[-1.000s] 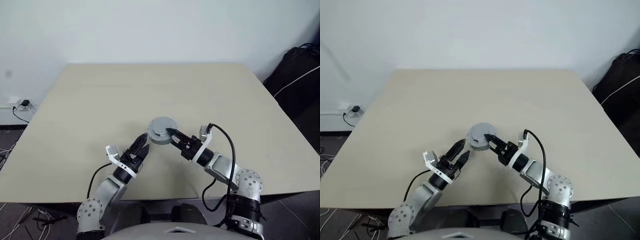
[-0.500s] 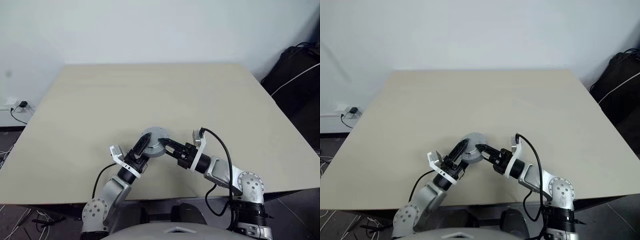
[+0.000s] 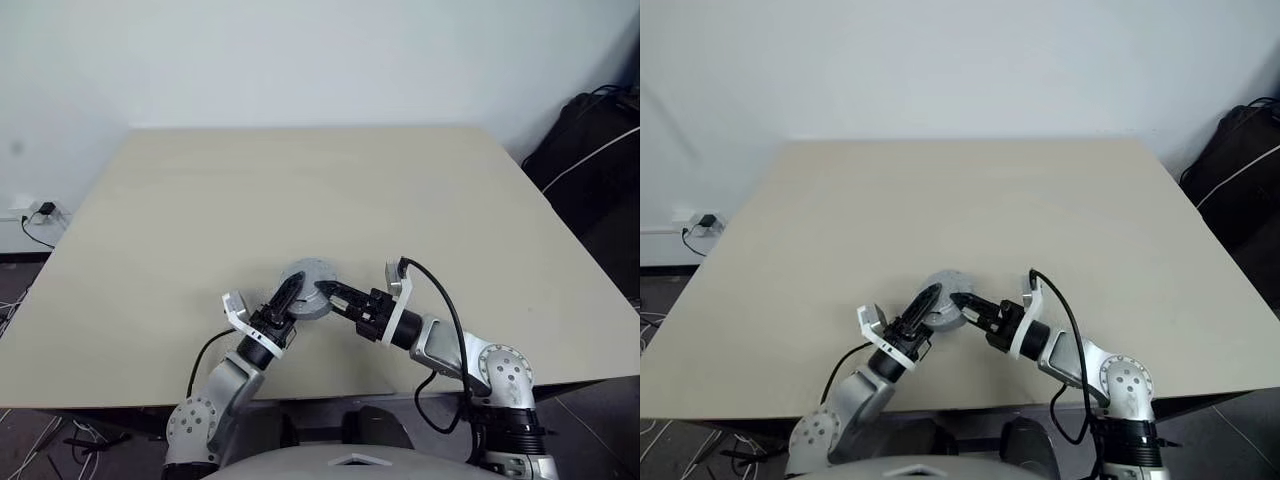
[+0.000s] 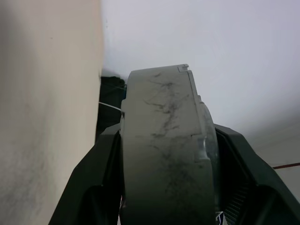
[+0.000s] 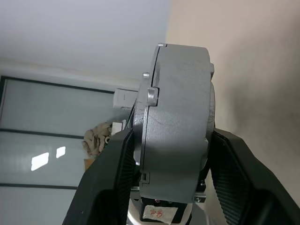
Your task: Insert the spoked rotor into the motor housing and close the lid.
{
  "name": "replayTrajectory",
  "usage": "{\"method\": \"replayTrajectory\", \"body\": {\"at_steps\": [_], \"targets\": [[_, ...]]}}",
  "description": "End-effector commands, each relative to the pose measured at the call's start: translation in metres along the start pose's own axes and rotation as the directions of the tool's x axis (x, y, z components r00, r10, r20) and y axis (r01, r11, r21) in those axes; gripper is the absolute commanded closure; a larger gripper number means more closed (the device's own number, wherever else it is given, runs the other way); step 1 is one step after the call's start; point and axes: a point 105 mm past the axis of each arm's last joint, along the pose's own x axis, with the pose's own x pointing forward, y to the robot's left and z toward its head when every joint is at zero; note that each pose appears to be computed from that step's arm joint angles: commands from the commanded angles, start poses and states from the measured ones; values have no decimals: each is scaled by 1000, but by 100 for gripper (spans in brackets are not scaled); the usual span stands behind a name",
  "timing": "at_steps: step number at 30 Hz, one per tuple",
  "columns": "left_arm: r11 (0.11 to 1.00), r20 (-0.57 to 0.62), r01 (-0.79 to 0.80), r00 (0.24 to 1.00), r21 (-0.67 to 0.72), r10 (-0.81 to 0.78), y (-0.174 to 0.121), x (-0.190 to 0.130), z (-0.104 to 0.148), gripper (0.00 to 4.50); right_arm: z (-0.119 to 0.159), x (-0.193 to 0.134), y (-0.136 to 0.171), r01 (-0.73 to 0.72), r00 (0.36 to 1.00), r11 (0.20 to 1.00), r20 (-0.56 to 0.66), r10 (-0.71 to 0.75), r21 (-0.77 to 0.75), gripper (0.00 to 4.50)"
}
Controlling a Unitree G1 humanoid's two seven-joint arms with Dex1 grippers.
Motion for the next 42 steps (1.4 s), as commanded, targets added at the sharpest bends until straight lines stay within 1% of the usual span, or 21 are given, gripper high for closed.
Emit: {"method": "replayTrajectory", "body": {"at_steps": [1, 5, 7, 8, 9, 11, 12, 13, 16, 18, 21, 25, 29, 33, 38, 42], "targets": [[995, 7, 91, 996, -48, -90, -16, 14, -12, 226, 8, 0, 12, -7, 1000, 994, 27, 10, -112, 242], [996, 11, 86, 996, -37, -86, -16, 14, -10, 226, 11, -2, 8, 34, 999, 982, 35, -28, -185, 242], [996, 18, 83, 996, -26, -83, -16, 14, -9, 226, 12, -5, 1, 88, 996, 964, 34, -82, -251, 169], [997, 23, 80, 997, -18, -79, -16, 13, -7, 230, 12, -7, -3, 116, 993, 951, 31, -112, -288, 139], [997, 31, 76, 997, -9, -76, -15, 13, -6, 237, 13, -9, -8, 159, 987, 930, 41, -154, -331, 109], [998, 45, 68, 997, 6, -68, -15, 13, -2, 237, 17, -13, -16, 221, 975, 891, 72, -210, -398, 40], [998, 58, 58, 997, 21, -59, -14, 14, 1, 237, 20, -17, -22, 272, 962, 846, 102, -254, -459, 7], [998, 72, 48, 996, 37, -50, -13, 14, 5, 237, 24, -20, -26, 309, 950, 798, 139, -279, -518, 0], [997, 100, 24, 995, 68, -31, -11, 15, 14, 238, 31, -25, -32, 365, 929, 648, 221, -296, -668, 0], [996, 124, 3, 992, 92, -15, -10, 17, 22, 238, 30, -27, -36, 379, 921, 527, 252, -298, -761, 0], [991, 175, -39, 984, 126, 16, -8, 20, 38, 238, 31, -30, -40, 400, 910, 391, 309, -276, -829, 0], [980, 262, -96, 964, 174, 48, -6, 27, 65, 238, 36, -34, -47, 458, 883, 290, 390, -262, -840, 0], [968, 316, -144, 946, 206, 73, -3, 42, 90, 238, 35, -35, -53, 481, 869, 237, 424, -254, -844, 0], [958, 330, -171, 940, 231, 88, -2, 62, 106, 238, 35, -35, -55, 497, 861, 210, 448, -241, -842, 0], [945, 354, -220, 927, 244, 124, 2, 84, 119, 238, 33, -37, -59, 497, 860, 209, 446, -250, -842, 0], [928, 362, -276, 916, 249, 175, 9, 98, 126, 238, 34, -39, -63, 500, 858, 216, 445, -256, -839, 0]]}}
